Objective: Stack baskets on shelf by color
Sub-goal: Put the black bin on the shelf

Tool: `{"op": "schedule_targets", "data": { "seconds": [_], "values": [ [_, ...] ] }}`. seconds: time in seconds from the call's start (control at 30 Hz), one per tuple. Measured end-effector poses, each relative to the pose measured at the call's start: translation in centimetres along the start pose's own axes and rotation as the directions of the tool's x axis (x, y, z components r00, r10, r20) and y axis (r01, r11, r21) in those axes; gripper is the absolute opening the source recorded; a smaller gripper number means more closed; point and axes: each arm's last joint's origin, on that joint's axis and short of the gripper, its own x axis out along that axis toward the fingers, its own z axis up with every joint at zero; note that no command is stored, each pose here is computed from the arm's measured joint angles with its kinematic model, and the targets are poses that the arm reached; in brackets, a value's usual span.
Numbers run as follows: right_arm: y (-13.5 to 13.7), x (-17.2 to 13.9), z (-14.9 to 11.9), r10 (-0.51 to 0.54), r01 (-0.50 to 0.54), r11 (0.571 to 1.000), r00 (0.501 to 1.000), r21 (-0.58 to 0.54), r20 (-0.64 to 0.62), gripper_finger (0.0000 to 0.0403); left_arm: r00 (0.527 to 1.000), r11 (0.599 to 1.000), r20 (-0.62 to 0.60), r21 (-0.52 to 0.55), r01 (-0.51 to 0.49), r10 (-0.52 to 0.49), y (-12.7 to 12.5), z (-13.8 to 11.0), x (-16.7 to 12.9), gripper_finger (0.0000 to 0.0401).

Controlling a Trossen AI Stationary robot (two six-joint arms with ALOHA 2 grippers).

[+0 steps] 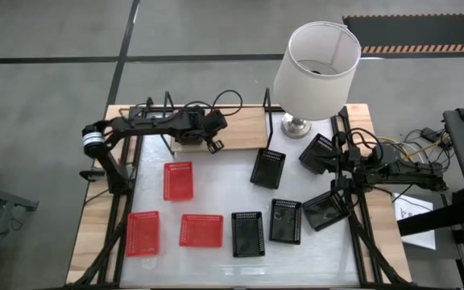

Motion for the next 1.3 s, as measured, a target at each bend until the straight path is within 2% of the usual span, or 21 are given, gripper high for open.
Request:
{"op": "schedule_targets", "data": {
  "seconds": [0.13, 0.27, 0.37, 0.5, 0.63, 0.77, 0.83, 0.9, 1.07, 1.3],
  "values": [
    [0.0, 0.0, 0.2, -0.001, 0.002, 1.000, 1.000, -0.019, 0.016, 0.0011, 0.987, 0.997, 0.141, 0.025, 0.068, -0.070, -1.6, 0.3, -4.2, 0.0000],
    [-0.1, 0.0, 0.5, -0.005, 0.006, 1.000, 0.999, -0.031, 0.048, 0.0011, 0.919, 0.981, 0.349, 0.118, 0.154, -0.186, -3.9, 0.0, -9.1, 0.0000],
    [0.0, 0.1, 0.5, -0.003, 0.005, 0.999, 0.999, -0.036, 0.045, 0.0011, 0.827, 0.953, 0.483, 0.229, 0.197, -0.287, -6.0, -0.8, -12.2, 0.0000],
    [0.0, 0.5, 0.5, 0.001, 0.001, 0.999, 0.999, -0.039, 0.044, 0.0011, 0.674, 0.900, 0.611, 0.382, 0.210, -0.416, -8.6, -3.0, -14.7, 0.0000],
    [0.2, 1.7, 0.9, 0.038, -0.033, 0.998, 0.996, -0.058, 0.076, 0.0011, 0.527, 0.850, 0.687, 0.505, 0.149, -0.501, -10.4, -5.3, -15.5, 0.0000],
    [0.6, 3.4, 1.1, 0.140, -0.133, 0.988, 0.985, -0.074, 0.102, 0.0011, 0.425, 0.846, 0.751, 0.529, 0.073, -0.506, -10.6, -7.0, -15.2, 0.0000],
    [0.9, 4.9, 0.5, 0.173, -0.169, 0.983, 0.983, -0.066, 0.060, 0.0011, 0.396, 0.855, 0.774, 0.515, 0.060, -0.494, -10.3, -7.6, -15.1, 0.0000],
    [1.1, 6.2, -0.3, 0.191, -0.191, 0.980, 0.982, -0.048, -0.011, 0.0011, 0.387, 0.859, 0.783, 0.509, 0.052, -0.487, -9.7, -8.1, -15.0, 0.0000],
    [1.7, 8.2, -0.1, 0.220, -0.220, 0.975, 0.974, -0.007, -0.050, 0.0011, 0.367, 0.895, 0.827, 0.443, 0.043, -0.427, -7.8, -8.9, -15.8, 0.0000],
    [3.4, 11.2, 0.4, 0.243, -0.246, 0.969, 0.959, 0.002, -0.144, 0.0011, 0.321, 0.914, 0.859, 0.401, 0.060, -0.398, -5.9, -9.8, -16.9, 0.0000]
  ]
}}
